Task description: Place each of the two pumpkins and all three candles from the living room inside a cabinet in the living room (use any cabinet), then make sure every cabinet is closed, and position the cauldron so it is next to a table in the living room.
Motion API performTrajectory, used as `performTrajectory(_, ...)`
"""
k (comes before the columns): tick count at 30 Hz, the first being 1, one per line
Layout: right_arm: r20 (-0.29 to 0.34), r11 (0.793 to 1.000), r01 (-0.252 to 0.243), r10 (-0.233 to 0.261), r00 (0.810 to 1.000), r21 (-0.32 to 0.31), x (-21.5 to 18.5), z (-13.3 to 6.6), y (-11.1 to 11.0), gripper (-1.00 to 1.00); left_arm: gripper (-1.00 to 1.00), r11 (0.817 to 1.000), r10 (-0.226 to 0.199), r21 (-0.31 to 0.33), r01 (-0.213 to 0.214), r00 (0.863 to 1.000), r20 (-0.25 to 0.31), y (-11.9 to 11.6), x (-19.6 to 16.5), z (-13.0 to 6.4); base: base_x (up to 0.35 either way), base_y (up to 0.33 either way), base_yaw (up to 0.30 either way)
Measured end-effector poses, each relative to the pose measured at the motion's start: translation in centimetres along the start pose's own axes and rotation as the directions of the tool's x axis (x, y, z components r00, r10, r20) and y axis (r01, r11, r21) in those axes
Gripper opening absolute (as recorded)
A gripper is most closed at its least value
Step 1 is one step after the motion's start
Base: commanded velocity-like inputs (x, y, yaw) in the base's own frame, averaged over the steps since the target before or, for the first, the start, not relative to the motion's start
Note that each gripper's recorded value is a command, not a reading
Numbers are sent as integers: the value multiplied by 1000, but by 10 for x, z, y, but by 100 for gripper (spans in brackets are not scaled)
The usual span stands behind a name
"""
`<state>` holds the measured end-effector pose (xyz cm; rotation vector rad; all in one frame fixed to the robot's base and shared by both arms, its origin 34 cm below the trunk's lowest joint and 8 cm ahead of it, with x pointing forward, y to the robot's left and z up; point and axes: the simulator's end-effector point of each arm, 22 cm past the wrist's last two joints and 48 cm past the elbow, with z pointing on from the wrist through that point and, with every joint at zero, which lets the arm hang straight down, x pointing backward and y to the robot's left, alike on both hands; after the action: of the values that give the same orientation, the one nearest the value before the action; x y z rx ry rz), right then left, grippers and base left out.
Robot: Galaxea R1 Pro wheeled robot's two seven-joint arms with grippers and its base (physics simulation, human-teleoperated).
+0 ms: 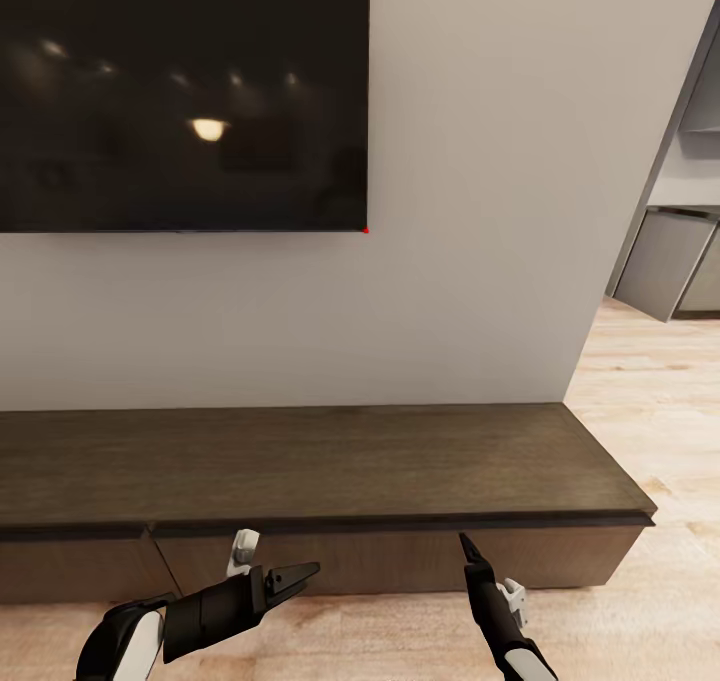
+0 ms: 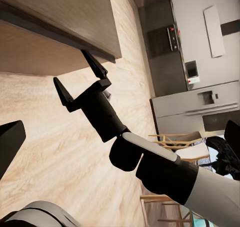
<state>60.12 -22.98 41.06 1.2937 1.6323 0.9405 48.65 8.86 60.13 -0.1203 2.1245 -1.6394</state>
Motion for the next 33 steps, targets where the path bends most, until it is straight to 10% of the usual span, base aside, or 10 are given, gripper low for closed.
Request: performTrajectory(33, 0, 1000, 1, -1, 1000, -1, 2, 1, -8, 100, 100, 1000, 1, 2, -1, 1000, -1, 7, 5, 2, 36, 0, 0)
